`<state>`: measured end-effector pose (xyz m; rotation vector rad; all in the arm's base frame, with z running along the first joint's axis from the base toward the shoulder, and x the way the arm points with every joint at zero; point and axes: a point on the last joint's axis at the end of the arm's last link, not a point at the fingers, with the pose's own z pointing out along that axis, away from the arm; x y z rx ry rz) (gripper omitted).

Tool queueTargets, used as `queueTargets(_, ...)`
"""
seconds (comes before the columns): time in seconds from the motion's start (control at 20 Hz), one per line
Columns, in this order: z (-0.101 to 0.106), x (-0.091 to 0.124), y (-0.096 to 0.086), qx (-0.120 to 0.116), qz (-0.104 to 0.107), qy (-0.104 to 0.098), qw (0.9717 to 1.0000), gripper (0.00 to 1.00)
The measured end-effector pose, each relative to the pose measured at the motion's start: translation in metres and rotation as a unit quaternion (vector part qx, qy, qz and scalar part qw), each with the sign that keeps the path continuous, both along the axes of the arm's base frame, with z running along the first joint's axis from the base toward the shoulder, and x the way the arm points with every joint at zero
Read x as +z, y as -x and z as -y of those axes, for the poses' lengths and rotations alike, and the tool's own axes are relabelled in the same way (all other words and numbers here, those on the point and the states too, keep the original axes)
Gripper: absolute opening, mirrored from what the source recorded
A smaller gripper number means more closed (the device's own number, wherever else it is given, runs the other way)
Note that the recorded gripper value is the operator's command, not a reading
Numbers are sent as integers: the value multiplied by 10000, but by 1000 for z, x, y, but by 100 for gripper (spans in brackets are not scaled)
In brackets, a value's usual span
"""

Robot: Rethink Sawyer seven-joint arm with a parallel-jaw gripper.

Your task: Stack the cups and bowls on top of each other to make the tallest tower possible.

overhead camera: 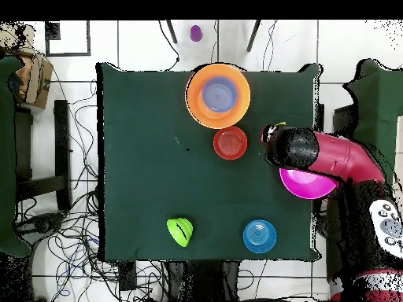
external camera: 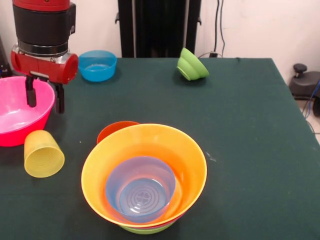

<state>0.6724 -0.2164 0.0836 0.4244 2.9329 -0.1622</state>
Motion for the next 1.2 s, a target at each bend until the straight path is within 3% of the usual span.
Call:
queueTargets(0.6,-18,-32,-14,204,-65,11,9998,100)
queueTargets(0.95,-20,-57,-9,190,-141,-74,9997,100)
queueTargets(1.2,-16,-59,-1,140,-199,-111,9996,100)
